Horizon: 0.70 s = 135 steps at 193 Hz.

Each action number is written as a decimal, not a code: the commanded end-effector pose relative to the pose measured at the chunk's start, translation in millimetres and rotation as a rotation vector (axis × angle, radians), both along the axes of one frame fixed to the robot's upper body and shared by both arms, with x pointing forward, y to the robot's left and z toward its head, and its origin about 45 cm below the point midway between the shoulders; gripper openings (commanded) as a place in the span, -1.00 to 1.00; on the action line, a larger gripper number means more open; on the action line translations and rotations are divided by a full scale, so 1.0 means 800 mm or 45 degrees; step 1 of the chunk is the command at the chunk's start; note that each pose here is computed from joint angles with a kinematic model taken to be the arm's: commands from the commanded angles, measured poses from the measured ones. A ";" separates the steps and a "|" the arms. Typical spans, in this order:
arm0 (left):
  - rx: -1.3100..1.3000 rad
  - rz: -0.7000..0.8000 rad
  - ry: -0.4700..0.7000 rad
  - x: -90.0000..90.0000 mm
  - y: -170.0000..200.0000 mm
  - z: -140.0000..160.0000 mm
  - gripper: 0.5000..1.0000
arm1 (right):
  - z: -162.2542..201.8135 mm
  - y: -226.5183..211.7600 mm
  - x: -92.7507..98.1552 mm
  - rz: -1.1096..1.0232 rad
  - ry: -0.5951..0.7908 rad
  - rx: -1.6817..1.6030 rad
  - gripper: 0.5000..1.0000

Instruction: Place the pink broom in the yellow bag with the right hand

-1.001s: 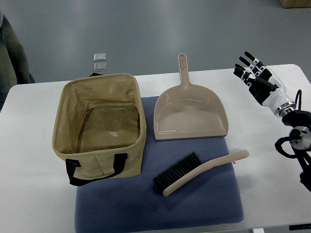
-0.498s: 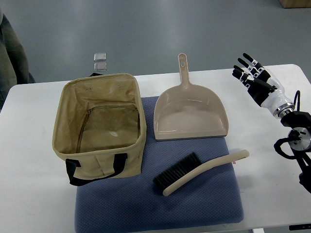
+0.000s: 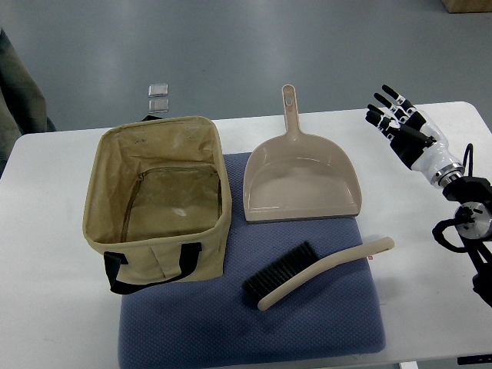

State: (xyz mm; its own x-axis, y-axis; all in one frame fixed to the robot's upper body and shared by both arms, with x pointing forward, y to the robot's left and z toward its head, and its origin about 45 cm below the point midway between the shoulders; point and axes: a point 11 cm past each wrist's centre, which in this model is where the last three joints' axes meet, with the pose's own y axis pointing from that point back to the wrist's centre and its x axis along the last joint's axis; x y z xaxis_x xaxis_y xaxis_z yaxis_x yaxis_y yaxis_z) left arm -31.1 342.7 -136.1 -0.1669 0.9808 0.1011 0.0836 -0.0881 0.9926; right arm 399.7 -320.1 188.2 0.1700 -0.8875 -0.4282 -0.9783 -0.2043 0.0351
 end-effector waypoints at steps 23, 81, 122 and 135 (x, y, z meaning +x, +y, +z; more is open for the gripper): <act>0.000 0.000 0.000 0.000 0.000 0.000 1.00 | 0.003 0.000 0.001 0.013 -0.007 -0.011 0.70; 0.000 0.000 0.000 0.000 0.000 0.000 1.00 | 0.004 0.001 -0.004 0.107 -0.010 -0.151 0.70; 0.000 0.000 0.000 0.000 0.000 0.000 1.00 | 0.013 0.016 -0.013 0.334 -0.048 -0.408 0.70; 0.000 0.000 0.000 0.000 0.000 0.000 1.00 | 0.019 0.025 -0.015 0.416 -0.067 -0.493 0.69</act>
State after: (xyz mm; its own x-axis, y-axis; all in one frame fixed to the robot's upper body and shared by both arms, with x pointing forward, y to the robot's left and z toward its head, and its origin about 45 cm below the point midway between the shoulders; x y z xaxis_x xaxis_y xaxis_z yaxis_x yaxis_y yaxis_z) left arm -31.1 342.7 -136.1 -0.1668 0.9808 0.1011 0.0836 -0.0881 0.9926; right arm 391.2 -309.1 197.9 0.3927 -0.9064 -0.1557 -0.9078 -0.4092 0.0925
